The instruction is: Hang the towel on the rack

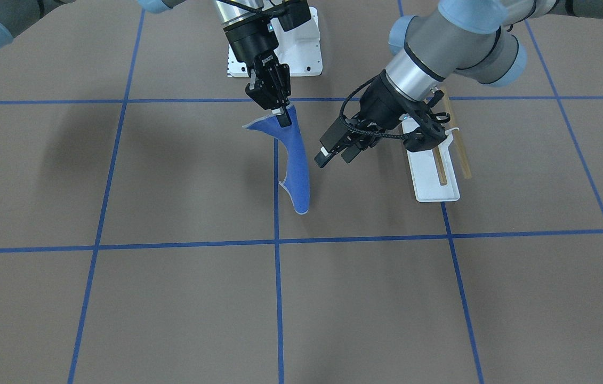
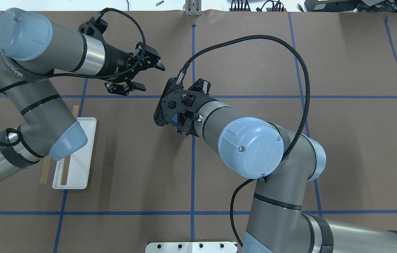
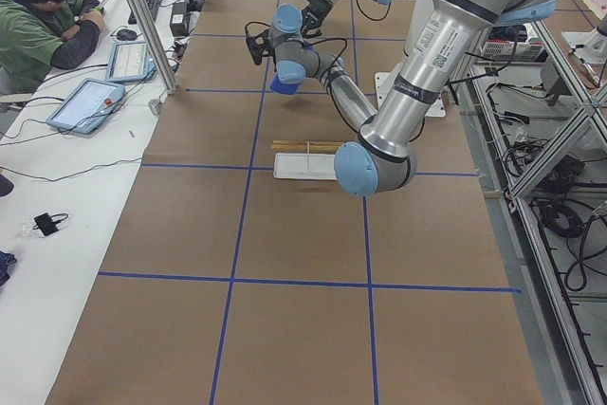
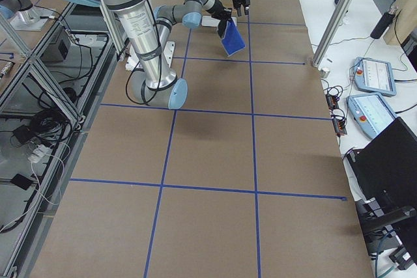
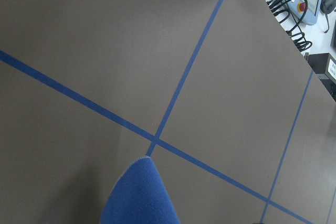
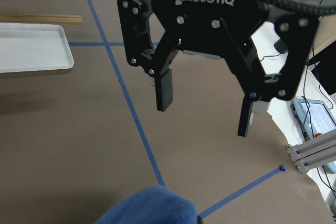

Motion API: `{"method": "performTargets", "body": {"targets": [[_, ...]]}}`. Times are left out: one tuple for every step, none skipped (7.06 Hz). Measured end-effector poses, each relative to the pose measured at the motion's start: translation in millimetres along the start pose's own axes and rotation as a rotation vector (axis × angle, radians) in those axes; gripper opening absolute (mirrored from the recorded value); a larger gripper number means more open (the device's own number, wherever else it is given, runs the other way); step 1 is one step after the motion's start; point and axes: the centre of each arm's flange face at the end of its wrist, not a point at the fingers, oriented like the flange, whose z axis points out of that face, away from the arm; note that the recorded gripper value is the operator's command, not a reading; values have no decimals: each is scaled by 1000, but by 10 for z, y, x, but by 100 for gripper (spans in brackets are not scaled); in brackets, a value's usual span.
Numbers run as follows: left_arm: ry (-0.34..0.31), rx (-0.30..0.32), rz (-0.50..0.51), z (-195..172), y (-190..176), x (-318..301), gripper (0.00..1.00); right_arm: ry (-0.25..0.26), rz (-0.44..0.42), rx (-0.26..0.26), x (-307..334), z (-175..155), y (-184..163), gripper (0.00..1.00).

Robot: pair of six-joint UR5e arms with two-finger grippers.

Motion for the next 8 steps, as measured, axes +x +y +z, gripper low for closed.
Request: {"method": "performTargets", "body": {"targets": [[-3, -3, 4, 87, 94, -11, 75, 0, 0, 0, -26, 33, -52, 0], [-11, -6, 10, 202, 203, -51, 73, 0, 0, 1, -38, 53, -89, 0], [-19, -6, 15, 294, 270, -92, 71, 0, 0, 2, -46, 64, -110, 0], [-28, -4, 17, 351, 282, -130, 65, -1, 0, 2, -48, 69, -122, 0], [-33, -2, 18, 376, 282, -152, 44, -1, 0, 4, -49, 70, -135, 0], [-34, -2, 19, 383, 282, -156, 21, -1, 0, 3, -51, 73, -140, 0], [-34, -3, 20, 384, 285, -155, 4, -1, -1, 2, -52, 78, -136, 0], [-34, -4, 21, 384, 287, -153, 0, -1, -2, 1, -57, 81, -128, 0]]}}
